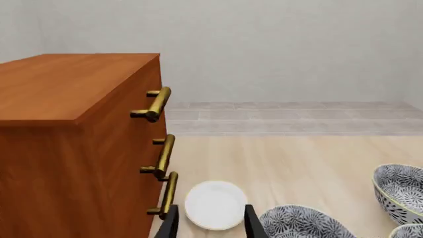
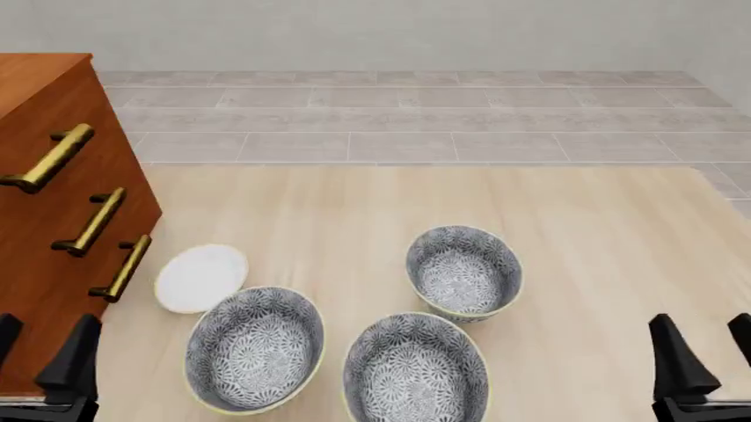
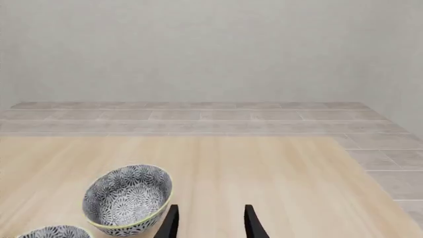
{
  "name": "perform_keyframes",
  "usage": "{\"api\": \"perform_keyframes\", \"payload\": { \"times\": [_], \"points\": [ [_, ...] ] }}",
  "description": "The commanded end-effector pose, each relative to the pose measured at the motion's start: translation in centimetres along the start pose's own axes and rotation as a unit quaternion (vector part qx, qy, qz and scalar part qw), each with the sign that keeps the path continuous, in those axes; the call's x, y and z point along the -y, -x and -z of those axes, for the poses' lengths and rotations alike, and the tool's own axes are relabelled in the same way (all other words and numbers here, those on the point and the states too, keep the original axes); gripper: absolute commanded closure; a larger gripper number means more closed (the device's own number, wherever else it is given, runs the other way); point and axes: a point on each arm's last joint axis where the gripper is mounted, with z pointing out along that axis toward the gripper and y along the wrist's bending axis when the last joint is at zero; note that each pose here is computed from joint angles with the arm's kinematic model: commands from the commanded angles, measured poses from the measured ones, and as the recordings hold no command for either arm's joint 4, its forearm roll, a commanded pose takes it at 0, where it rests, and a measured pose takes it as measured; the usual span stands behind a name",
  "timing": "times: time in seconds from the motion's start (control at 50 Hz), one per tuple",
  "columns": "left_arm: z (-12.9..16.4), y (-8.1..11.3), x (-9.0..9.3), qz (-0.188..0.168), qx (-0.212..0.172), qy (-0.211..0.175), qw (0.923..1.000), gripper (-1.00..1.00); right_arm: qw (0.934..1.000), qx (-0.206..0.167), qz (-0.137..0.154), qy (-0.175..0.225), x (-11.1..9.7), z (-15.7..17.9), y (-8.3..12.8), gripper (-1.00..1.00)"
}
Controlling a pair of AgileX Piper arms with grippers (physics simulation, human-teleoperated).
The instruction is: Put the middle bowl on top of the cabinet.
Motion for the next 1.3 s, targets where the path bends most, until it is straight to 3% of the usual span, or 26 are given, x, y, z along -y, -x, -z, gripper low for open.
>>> {"api": "perform_keyframes", "payload": {
  "times": [0.02, 0.4, 0.48, 0.7, 0.84, 1.0, 1.3],
  "points": [
    [0.0, 0.1, 0.0, -0.009, -0.002, -0.002, 1.0000, -1.00, 1.0000, -0.002, 0.001, 0.006, -0.1, -0.1, 0.1, -1.00],
    [-0.3, -0.1, 0.1, -0.014, -0.014, -0.011, 0.9997, -1.00, 1.0000, -0.005, -0.006, 0.005, -0.1, -0.2, 0.0, -1.00],
    [-0.5, 0.1, 0.3, -0.034, -0.017, -0.026, 0.9989, -1.00, 0.9999, -0.006, -0.008, 0.003, 0.0, -0.2, -0.1, -1.00],
    [-2.0, -0.3, 0.7, -0.051, -0.051, -0.051, 0.9961, -1.00, 1.0000, -0.006, -0.008, 0.001, 0.0, -0.3, 0.0, -1.00],
    [-2.9, -0.5, 1.1, -0.041, -0.081, -0.068, 0.9935, -1.00, 1.0000, -0.007, -0.005, 0.002, 0.0, -0.4, 0.0, -1.00],
    [-3.6, 1.3, 1.6, -0.021, -0.099, -0.090, 0.9908, -1.00, 0.9999, -0.005, -0.009, 0.007, -0.1, -0.3, 0.0, -1.00],
    [-4.7, 3.3, 2.2, -0.026, -0.119, -0.111, 0.9863, -1.00, 0.9997, -0.007, -0.024, 0.006, -0.1, -0.3, 0.0, -1.00]
  ]
}}
